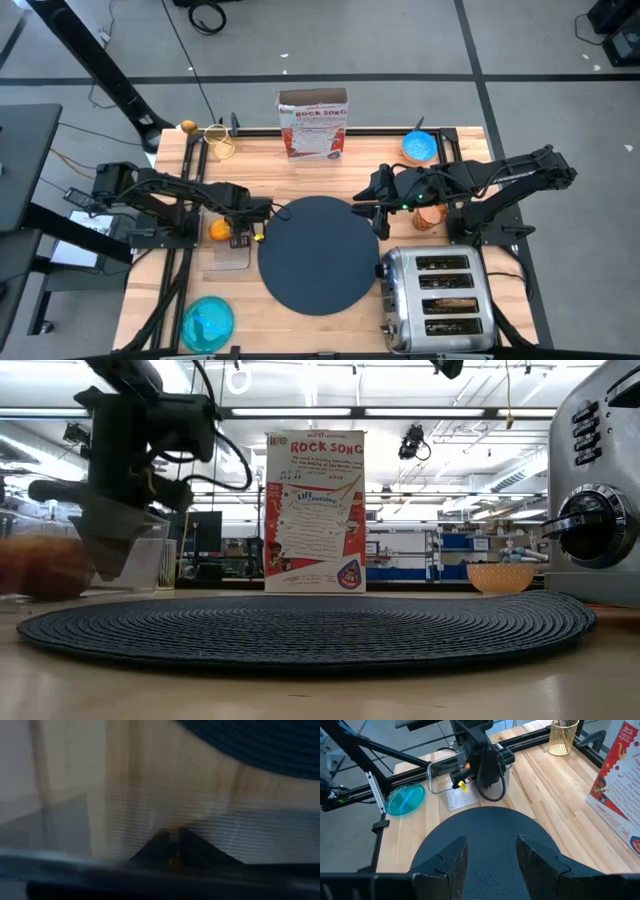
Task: Arrange a breakfast setting
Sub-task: Put the red apple on top of the dark blue placemat beside the blue bowl
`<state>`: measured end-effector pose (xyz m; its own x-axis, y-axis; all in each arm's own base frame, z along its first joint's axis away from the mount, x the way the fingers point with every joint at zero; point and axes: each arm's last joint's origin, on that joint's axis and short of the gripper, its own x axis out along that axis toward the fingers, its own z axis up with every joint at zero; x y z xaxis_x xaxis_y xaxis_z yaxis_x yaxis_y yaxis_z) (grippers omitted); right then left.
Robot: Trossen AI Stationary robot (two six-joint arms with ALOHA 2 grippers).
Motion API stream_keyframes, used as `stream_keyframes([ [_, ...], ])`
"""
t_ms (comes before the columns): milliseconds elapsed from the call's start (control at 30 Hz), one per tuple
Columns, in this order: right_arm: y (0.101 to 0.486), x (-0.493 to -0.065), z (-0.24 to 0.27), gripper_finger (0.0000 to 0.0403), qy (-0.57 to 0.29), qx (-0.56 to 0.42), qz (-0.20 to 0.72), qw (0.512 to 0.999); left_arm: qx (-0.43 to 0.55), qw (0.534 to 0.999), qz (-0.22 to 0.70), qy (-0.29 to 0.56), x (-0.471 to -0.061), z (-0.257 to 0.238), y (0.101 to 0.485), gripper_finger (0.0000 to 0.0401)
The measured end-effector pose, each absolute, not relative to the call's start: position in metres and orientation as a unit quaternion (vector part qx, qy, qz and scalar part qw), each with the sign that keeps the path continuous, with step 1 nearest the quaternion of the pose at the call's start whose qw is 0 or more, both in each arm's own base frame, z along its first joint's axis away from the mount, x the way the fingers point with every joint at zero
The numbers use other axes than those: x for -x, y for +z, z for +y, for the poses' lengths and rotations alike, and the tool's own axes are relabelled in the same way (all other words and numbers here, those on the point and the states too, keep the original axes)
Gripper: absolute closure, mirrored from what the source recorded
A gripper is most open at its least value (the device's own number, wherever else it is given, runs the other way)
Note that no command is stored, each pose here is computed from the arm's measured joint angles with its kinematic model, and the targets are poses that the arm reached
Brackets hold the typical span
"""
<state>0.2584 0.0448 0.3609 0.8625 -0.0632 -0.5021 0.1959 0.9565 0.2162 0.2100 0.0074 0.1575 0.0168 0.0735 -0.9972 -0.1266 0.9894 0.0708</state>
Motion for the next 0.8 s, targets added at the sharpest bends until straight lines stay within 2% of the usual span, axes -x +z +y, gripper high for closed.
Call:
stream_keyframes([
  [133,0.364,-0.256,0.044,0.0229,-0.066,-0.133,0.245,0.958,0.022,0.708,0.702,0.072,-0.211,0.008,0.158,0.0385],
  [433,0.379,-0.240,0.035,0.0229,-0.073,-0.118,0.216,0.967,0.037,0.671,0.735,0.086,-0.211,0.007,0.181,0.0383],
  [800,0.390,-0.217,0.023,0.0229,-0.092,-0.085,0.205,0.971,0.060,0.648,0.751,0.113,-0.220,0.007,0.254,0.0384],
])
